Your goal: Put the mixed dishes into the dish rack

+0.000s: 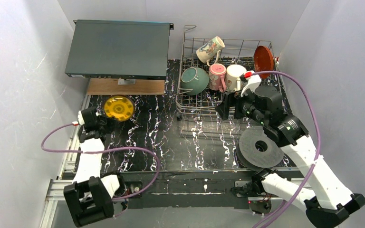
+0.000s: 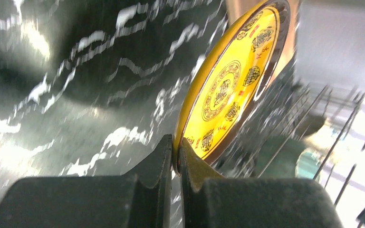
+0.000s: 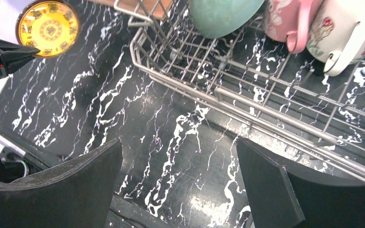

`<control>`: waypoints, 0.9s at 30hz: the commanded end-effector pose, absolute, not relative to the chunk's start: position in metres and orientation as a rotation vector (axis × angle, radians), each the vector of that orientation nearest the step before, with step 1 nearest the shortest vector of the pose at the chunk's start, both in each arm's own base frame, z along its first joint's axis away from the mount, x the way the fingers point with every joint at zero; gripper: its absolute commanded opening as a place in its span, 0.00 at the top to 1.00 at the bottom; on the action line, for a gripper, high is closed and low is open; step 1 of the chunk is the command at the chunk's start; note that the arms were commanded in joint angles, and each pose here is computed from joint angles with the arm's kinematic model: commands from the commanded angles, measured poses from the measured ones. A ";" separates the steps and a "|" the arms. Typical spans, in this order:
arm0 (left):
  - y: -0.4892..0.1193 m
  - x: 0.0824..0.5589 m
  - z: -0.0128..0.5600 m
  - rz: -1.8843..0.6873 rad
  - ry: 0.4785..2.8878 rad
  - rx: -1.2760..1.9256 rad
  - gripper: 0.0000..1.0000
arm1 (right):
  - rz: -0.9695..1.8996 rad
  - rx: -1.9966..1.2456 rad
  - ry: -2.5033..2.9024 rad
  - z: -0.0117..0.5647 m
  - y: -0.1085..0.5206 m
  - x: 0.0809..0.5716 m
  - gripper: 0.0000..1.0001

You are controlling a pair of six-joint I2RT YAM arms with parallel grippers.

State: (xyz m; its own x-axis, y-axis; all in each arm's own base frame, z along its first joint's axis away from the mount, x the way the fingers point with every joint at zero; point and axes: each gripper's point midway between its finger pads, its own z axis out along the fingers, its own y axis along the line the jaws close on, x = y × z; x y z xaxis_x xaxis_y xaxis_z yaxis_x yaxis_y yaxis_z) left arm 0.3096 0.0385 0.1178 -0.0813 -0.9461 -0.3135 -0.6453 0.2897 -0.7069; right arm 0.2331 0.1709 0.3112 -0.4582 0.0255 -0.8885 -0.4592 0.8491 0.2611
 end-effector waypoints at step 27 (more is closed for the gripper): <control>-0.168 0.202 0.241 -1.318 2.017 0.195 1.00 | 1.253 -0.646 2.127 0.302 0.301 0.217 0.08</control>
State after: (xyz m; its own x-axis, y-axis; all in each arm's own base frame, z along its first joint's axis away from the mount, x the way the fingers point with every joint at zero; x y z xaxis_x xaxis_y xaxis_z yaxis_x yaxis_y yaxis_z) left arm 0.2064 -0.1594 0.2215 -0.7653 -0.3063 -0.5661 0.3714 0.5082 -0.7771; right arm 0.2199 0.2832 0.2702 -0.7471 -0.1405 -0.6497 -0.6094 0.5351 0.5850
